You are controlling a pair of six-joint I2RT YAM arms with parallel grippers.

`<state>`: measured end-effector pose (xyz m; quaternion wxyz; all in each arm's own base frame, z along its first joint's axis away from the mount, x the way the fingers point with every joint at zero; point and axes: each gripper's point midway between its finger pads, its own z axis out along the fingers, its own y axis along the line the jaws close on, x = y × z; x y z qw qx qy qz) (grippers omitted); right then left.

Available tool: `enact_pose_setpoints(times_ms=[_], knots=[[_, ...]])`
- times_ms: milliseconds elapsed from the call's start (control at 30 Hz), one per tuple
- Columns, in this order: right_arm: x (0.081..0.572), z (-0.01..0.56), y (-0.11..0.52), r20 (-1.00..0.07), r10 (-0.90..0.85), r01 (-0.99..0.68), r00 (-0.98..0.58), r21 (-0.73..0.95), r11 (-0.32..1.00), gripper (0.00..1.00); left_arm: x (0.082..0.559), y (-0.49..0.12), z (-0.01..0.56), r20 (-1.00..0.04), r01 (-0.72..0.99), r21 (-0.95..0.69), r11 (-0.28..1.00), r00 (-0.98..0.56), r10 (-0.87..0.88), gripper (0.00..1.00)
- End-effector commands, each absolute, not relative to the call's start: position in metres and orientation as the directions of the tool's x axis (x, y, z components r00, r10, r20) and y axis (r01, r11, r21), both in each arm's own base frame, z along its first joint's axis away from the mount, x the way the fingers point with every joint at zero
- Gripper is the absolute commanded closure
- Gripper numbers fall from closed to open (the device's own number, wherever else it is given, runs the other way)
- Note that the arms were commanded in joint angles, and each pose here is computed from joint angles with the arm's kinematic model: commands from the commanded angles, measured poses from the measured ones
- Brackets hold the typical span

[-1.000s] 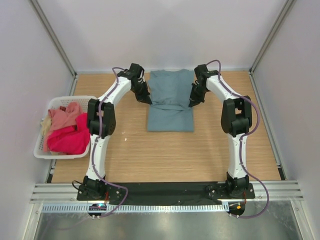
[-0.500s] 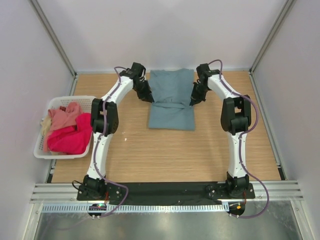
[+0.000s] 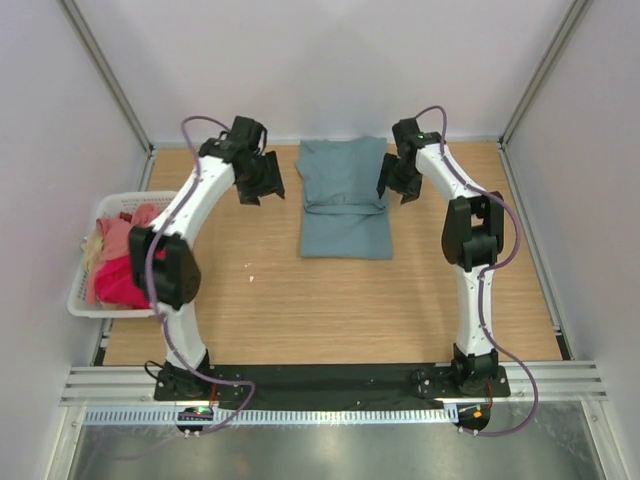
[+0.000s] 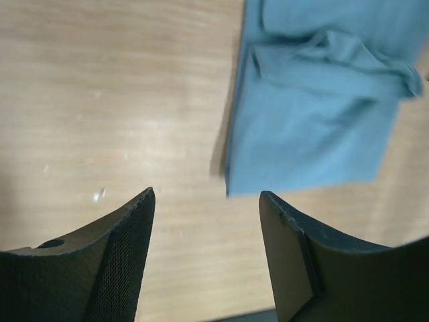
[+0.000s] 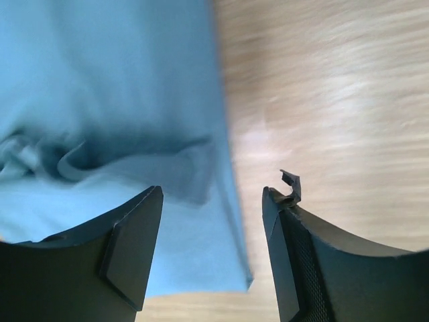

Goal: Fold and stack the t-shirts
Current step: Fold the tshirt

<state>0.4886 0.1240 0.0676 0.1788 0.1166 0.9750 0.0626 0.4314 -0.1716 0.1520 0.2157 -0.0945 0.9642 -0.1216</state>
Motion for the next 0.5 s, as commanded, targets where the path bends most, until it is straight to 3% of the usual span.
enact_pose_setpoints(times_ms=[0, 167, 333, 467], knots=[[0.468, 0.137, 0.172, -0.450, 0.124, 0.066, -0.884, 0.143, 0.988, 0.32, 0.384, -0.163, 0.204, -0.464, -0.038, -0.334, 0.942, -0.863, -0.199, 0.36], [0.448, 0.114, 0.233, -0.430, 0.064, 0.004, -0.901, 0.138, 0.990, 0.33, 0.319, -0.167, 0.177, -0.362, -0.035, -0.415, 0.909, -0.910, -0.200, 0.41], [0.461, 0.090, 0.252, -0.422, 0.071, 0.027, -0.904, 0.108, 0.994, 0.34, 0.301, -0.168, 0.167, -0.318, -0.021, -0.421, 0.907, -0.933, -0.169, 0.44], [0.466, 0.073, 0.255, -0.412, 0.064, 0.031, -0.909, 0.087, 0.996, 0.34, 0.294, -0.162, 0.176, -0.344, 0.000, -0.405, 0.914, -0.927, -0.153, 0.45]])
